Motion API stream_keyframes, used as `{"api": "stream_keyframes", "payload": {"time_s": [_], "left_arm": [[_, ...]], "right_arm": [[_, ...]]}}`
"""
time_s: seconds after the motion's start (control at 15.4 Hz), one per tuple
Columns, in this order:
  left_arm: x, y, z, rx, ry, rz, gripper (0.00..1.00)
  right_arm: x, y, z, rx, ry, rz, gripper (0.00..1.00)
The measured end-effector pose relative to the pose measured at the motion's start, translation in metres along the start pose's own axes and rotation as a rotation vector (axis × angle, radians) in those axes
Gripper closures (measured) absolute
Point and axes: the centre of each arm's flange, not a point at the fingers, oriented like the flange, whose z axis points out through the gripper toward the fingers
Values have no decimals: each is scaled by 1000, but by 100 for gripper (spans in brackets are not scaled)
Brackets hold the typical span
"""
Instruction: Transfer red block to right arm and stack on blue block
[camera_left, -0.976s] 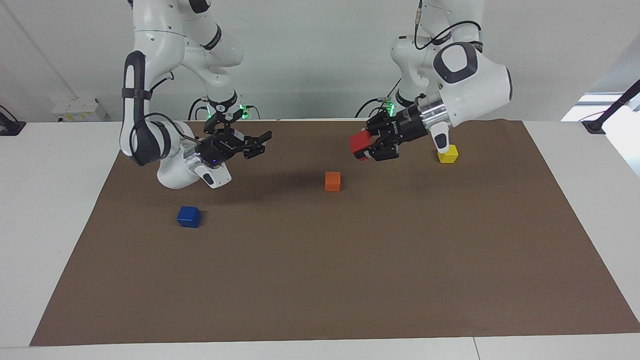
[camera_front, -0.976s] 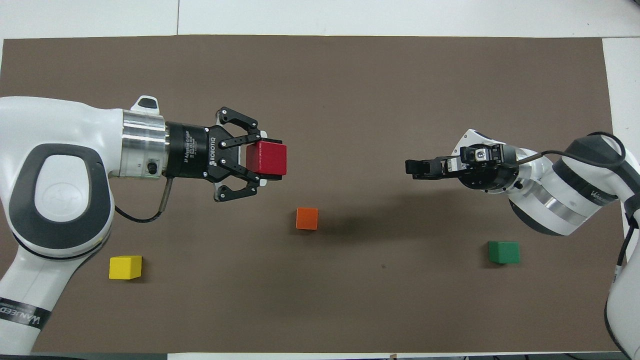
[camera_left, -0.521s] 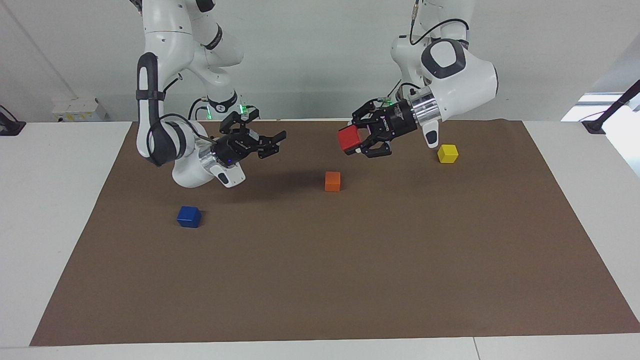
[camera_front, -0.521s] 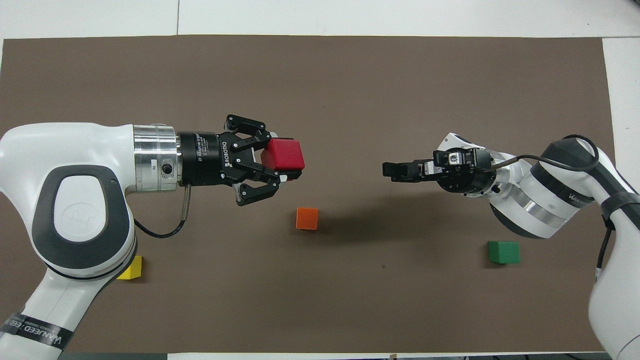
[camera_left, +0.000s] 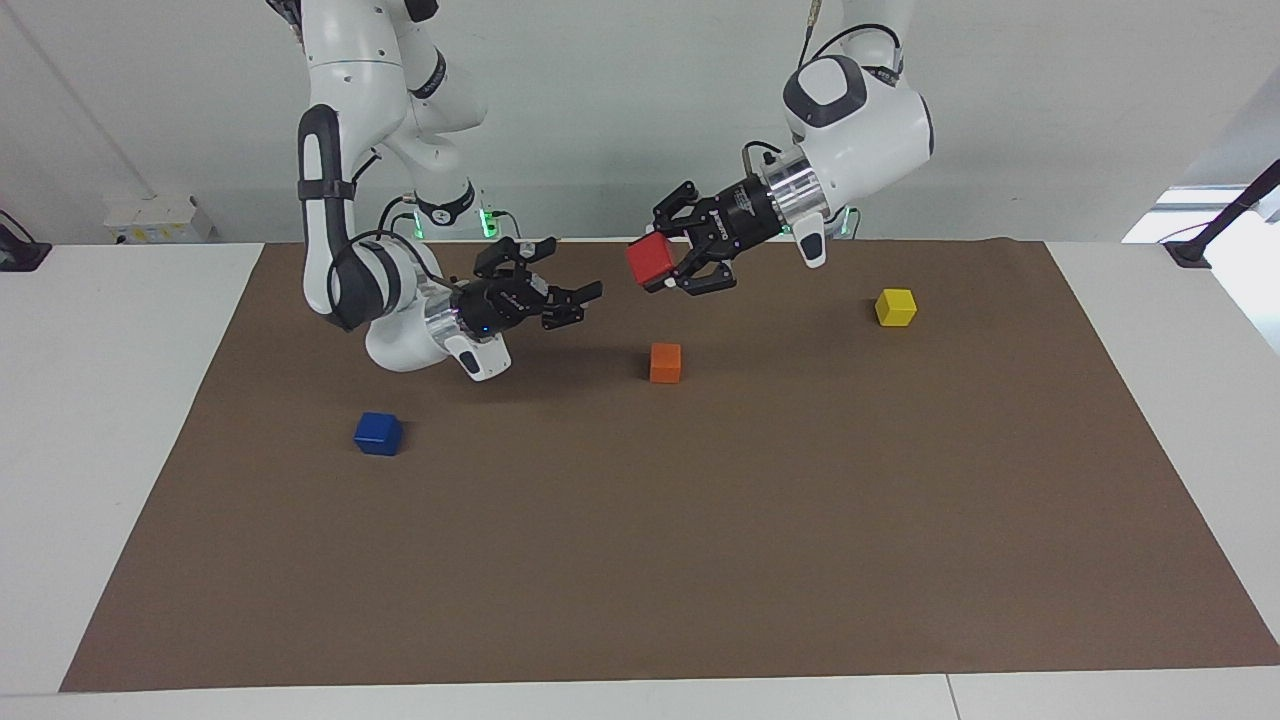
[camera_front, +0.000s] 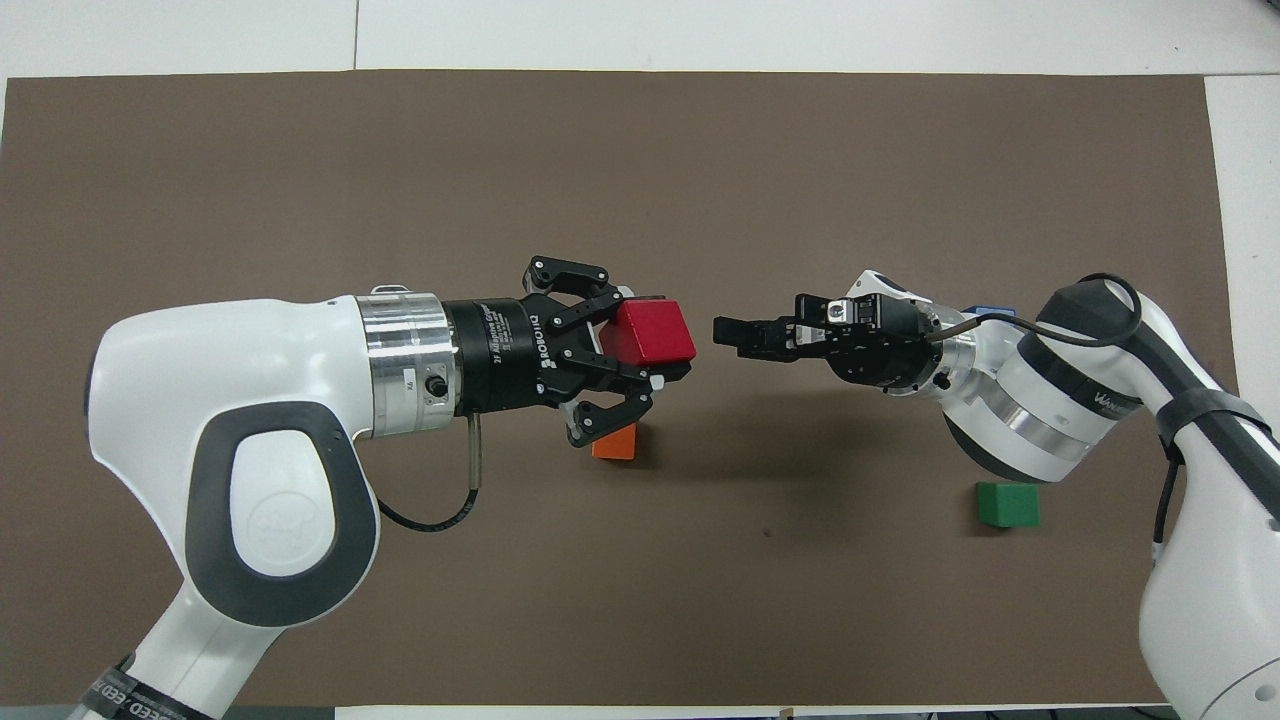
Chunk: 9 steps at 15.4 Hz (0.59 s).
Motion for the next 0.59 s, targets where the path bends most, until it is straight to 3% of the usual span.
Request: {"api": "stream_keyframes", "payload": {"time_s": [0.59], "left_arm": [[-13, -36, 30, -8, 0, 192, 45]], "right_arm": [[-4, 7, 3, -4, -2, -4, 0]]}}
